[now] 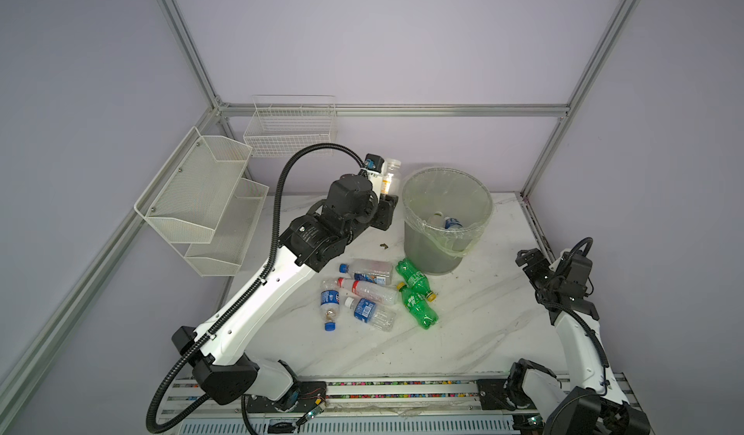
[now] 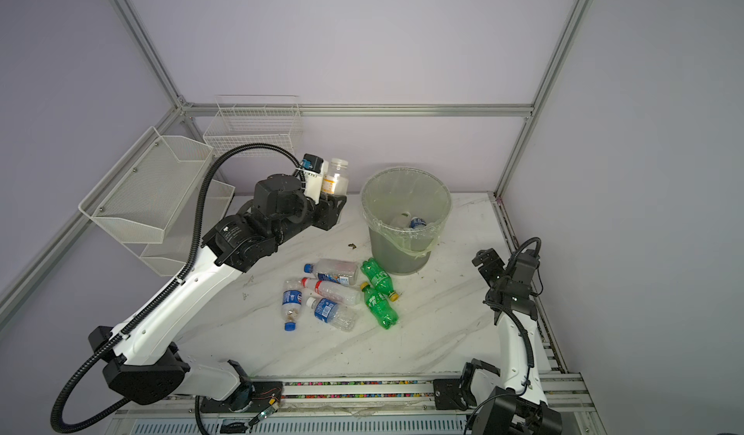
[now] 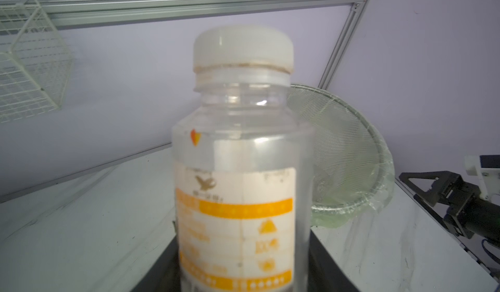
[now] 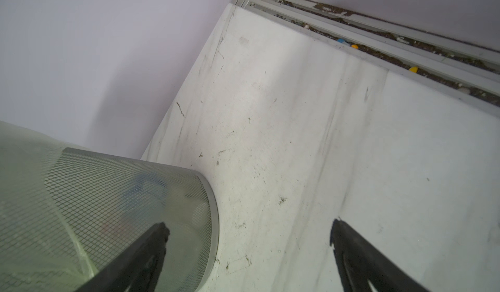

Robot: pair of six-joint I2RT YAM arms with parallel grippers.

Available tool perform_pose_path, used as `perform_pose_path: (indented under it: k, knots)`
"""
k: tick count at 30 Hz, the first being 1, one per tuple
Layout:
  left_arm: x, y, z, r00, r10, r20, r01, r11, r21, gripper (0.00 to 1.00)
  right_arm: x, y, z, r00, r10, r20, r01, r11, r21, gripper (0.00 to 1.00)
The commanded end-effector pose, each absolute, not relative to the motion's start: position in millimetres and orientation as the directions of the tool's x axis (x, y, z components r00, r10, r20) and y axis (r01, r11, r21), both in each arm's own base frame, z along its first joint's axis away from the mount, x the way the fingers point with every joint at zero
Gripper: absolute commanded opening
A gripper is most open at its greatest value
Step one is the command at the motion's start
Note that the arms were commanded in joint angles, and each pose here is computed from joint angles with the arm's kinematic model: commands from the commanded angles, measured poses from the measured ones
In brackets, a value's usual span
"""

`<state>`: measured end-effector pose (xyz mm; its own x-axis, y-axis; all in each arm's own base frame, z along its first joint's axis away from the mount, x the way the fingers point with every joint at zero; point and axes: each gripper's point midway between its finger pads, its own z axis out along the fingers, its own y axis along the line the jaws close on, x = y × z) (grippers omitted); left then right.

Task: Throw the plastic bottles in the bin
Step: Throw the plastic bottle into the trash bin.

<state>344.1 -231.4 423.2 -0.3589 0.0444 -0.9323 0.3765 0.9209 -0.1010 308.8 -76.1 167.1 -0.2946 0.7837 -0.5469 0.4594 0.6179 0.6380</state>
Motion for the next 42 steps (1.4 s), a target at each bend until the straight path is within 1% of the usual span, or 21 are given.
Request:
perform_pose_path:
  k: [1, 4, 8, 11, 18, 28, 32, 36, 37, 39, 40, 42]
  knots:
    - [337, -199, 443, -0.318, -0.099, -0.943, 0.346, 0.914, -0.213, 0.29, 311, -79, 171, -0.288, 0.769, -0.570, 0.451, 0.634, 0.628, 0.97]
    - [339, -183, 426, -0.364, -0.177, -0.914, 0.337, 0.890, -0.307, 0.30, 312, -79, 172, -0.288, 0.767, -0.574, 0.446, 0.638, 0.628, 0.97]
    - [338, -177, 403, -0.431, -0.257, -0.865, 0.378, 0.819, -0.432, 0.30, 317, -76, 177, -0.284, 0.765, -0.578, 0.411, 0.642, 0.648, 0.97]
    - [335, -174, 392, -0.456, -0.291, -0.841, 0.412, 0.769, -0.489, 0.29, 318, -75, 179, -0.282, 0.765, -0.579, 0.403, 0.642, 0.653, 0.97]
    - [328, -178, 377, -0.458, -0.315, -0.831, 0.496, 0.686, -0.533, 0.30, 321, -74, 176, -0.300, 0.764, -0.571, 0.398, 0.644, 0.653, 0.97]
    - [330, -189, 380, -0.459, -0.300, -0.836, 0.555, 0.638, -0.534, 0.31, 320, -75, 178, -0.300, 0.753, -0.585, 0.397, 0.656, 0.641, 0.97]
    - [343, -209, 398, -0.471, -0.258, -0.843, 0.626, 0.575, -0.526, 0.31, 321, -74, 176, -0.300, 0.754, -0.584, 0.393, 0.655, 0.645, 0.97]
    - [366, -228, 429, -0.452, -0.265, -0.852, 0.656, 0.548, -0.519, 0.31, 320, -75, 178, -0.296, 0.753, -0.588, 0.393, 0.657, 0.643, 0.97]
    - [373, -236, 436, -0.451, -0.265, -0.852, 0.664, 0.538, -0.519, 0.31, 320, -75, 178, -0.293, 0.752, -0.590, 0.392, 0.658, 0.643, 0.97]
    - [395, -263, 431, -0.487, -0.234, -0.841, 0.660, 0.533, -0.530, 0.31, 319, -75, 179, -0.291, 0.751, -0.592, 0.393, 0.658, 0.642, 0.97]
    - [402, -280, 439, -0.476, -0.211, -0.854, 0.674, 0.536, -0.508, 0.32, 319, -75, 180, -0.290, 0.750, -0.594, 0.389, 0.659, 0.643, 0.97]
    - [403, -324, 444, -0.486, -0.138, -0.863, 0.731, 0.477, -0.488, 0.45, 319, -73, 179, -0.294, 0.751, -0.591, 0.385, 0.659, 0.646, 0.97]
